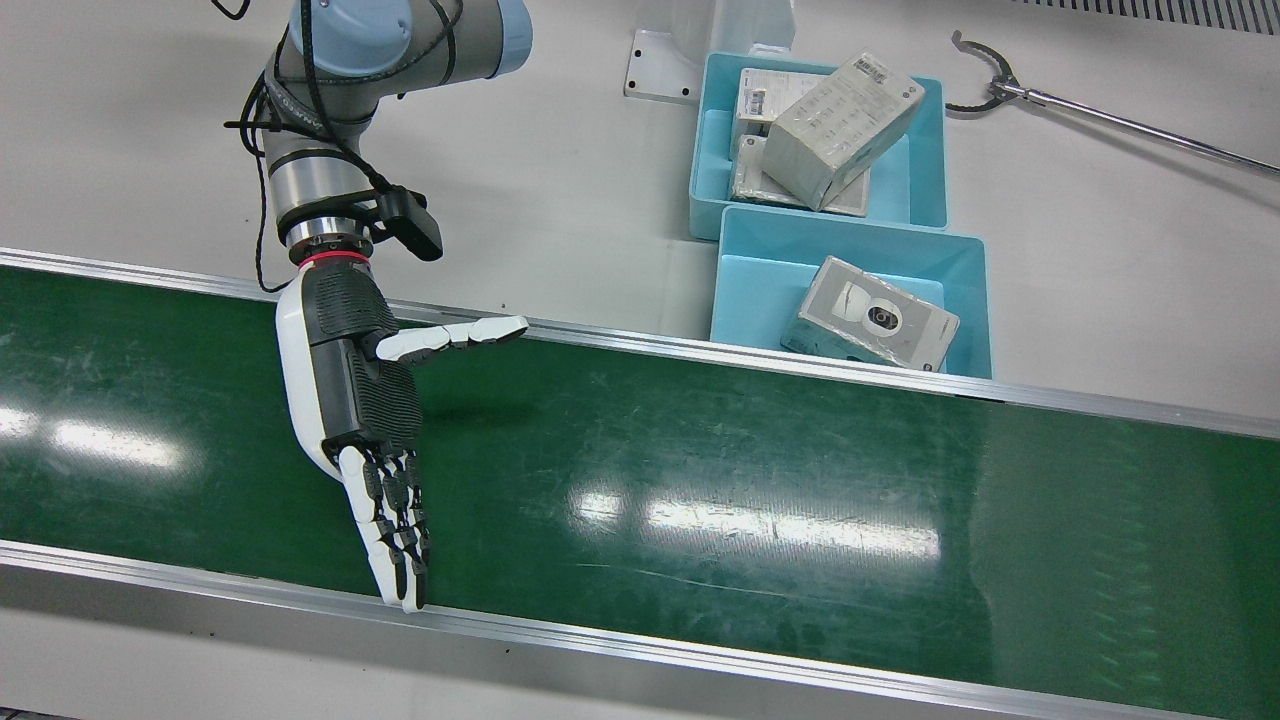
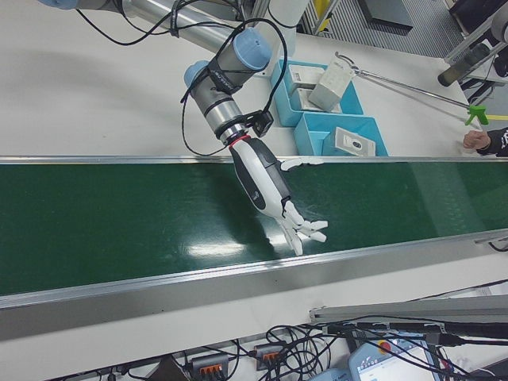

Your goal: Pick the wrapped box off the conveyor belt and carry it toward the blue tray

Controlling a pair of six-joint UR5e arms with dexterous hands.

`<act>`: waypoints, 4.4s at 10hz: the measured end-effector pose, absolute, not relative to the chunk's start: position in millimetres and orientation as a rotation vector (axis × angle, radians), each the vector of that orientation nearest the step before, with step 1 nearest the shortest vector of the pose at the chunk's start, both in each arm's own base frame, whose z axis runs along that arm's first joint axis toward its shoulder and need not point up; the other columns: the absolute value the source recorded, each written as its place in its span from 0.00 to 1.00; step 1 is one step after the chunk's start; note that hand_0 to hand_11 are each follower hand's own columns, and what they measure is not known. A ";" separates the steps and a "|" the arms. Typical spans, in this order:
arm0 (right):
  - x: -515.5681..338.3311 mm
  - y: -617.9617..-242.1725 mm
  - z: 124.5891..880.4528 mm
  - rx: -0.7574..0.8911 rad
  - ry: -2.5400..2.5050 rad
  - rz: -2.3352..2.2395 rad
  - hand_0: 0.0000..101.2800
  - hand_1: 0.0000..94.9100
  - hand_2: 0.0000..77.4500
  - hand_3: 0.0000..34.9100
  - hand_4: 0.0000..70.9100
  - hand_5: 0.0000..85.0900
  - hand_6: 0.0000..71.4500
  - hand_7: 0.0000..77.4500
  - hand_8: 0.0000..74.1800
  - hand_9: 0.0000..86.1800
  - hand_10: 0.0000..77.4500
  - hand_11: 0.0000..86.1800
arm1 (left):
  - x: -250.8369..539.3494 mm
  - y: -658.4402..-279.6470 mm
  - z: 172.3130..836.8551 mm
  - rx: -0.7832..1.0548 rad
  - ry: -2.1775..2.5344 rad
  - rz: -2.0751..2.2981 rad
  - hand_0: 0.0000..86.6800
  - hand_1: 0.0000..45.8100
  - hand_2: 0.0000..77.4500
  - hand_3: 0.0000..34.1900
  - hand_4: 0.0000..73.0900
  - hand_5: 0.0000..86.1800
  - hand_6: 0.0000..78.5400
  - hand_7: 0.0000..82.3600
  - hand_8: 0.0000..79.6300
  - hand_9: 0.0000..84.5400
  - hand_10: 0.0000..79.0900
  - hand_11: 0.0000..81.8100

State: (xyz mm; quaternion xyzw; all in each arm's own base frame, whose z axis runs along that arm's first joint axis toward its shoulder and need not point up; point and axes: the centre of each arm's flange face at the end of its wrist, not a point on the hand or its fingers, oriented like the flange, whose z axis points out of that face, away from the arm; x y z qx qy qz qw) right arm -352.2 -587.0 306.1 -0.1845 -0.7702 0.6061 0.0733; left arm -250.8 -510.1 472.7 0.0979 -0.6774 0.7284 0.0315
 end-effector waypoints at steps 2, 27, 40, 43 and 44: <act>-355.8 -585.1 305.0 -0.562 -2.310 1.815 0.50 0.19 0.07 0.16 0.00 0.03 0.00 0.00 0.00 0.01 0.00 0.01 | -250.8 -510.1 472.8 0.302 -2.087 2.243 0.00 0.00 0.01 0.00 0.00 0.01 0.01 0.01 0.01 0.01 0.00 0.01; -383.9 -581.0 298.2 -0.667 -2.399 1.706 0.48 0.16 0.06 0.01 0.12 0.12 0.03 0.01 0.00 0.02 0.00 0.01 | -250.8 -510.1 472.7 0.302 -2.087 2.243 0.00 0.00 0.01 0.00 0.00 0.01 0.01 0.01 0.01 0.01 0.01 0.01; -383.5 -587.6 309.9 -0.649 -2.386 1.724 0.48 0.14 0.04 0.01 0.11 0.11 0.03 0.01 0.00 0.02 0.00 0.01 | -250.8 -510.1 472.7 0.302 -2.087 2.243 0.00 0.00 0.01 0.00 0.00 0.01 0.01 0.01 0.01 0.01 0.01 0.01; -383.9 -587.7 309.0 -0.650 -2.388 1.722 0.48 0.14 0.04 0.01 0.11 0.11 0.03 0.01 0.00 0.01 0.00 0.01 | -250.8 -510.1 472.7 0.302 -2.087 2.243 0.00 0.00 0.01 0.00 0.00 0.01 0.01 0.01 0.01 0.01 0.01 0.01; -383.9 -587.7 308.8 -0.650 -2.388 1.722 0.48 0.14 0.04 0.01 0.11 0.11 0.03 0.01 0.00 0.01 0.00 0.01 | -250.8 -510.1 472.7 0.302 -2.087 2.243 0.00 0.00 0.01 0.00 0.00 0.01 0.00 0.01 0.01 0.01 0.01 0.01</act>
